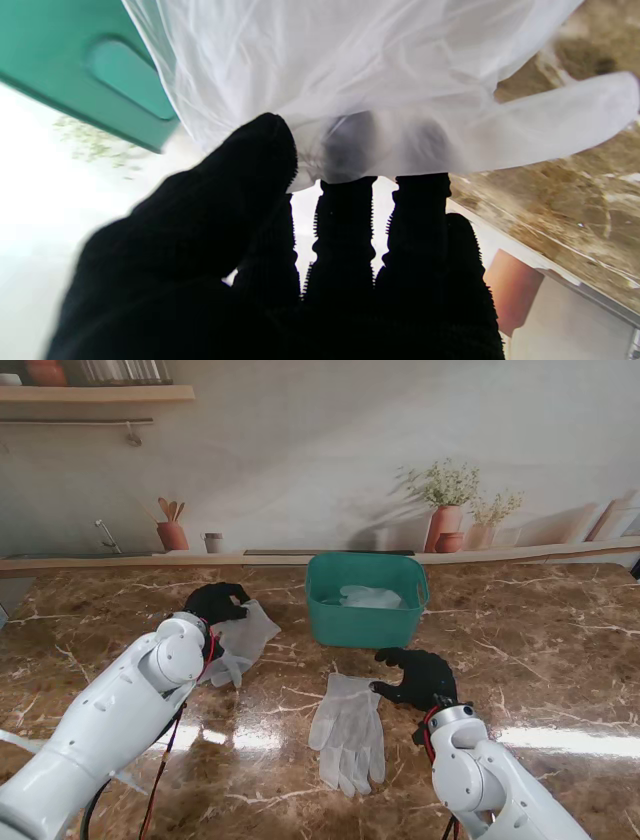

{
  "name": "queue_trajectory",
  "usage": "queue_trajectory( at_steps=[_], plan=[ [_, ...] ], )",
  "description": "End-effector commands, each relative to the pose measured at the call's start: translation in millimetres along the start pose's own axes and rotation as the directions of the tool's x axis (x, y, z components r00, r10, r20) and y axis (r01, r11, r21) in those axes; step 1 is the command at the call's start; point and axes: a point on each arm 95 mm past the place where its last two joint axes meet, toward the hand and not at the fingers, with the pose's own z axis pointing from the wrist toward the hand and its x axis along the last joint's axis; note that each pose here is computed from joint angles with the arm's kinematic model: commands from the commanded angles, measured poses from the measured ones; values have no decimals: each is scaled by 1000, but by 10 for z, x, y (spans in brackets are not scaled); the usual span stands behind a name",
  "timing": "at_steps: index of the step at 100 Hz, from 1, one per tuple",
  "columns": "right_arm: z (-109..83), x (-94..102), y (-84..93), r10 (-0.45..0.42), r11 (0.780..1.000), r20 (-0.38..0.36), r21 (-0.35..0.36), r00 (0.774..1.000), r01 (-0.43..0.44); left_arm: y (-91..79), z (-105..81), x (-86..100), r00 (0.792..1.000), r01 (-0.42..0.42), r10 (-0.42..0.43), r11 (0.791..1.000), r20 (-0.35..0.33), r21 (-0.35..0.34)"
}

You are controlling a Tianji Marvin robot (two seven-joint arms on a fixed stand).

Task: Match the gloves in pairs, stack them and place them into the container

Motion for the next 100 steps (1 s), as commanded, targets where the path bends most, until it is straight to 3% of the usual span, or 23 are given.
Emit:
queue_trajectory(
  at_steps=[1, 37, 64, 78, 100],
  plan=[
    [-60, 74, 0, 8, 1000, 0, 16, 1000, -8, 88, -138, 11, 1000, 17, -17, 1000, -13, -23],
    [-153, 294, 136, 37, 999, -39, 2, 999, -37, 4, -803, 369, 981, 138, -138, 990, -138, -10],
    [-230, 458, 231, 80, 997, -61, 27, 995, -79, 24, -1207, 677, 937, 258, -263, 965, -229, -52],
    [-276, 565, 250, 118, 992, -95, 54, 988, -114, 23, -1360, 840, 912, 305, -314, 949, -264, -76],
    [-361, 731, 243, 138, 990, -140, 34, 981, -134, 35, -1527, 1039, 886, 334, -352, 936, -303, -111]
  ],
)
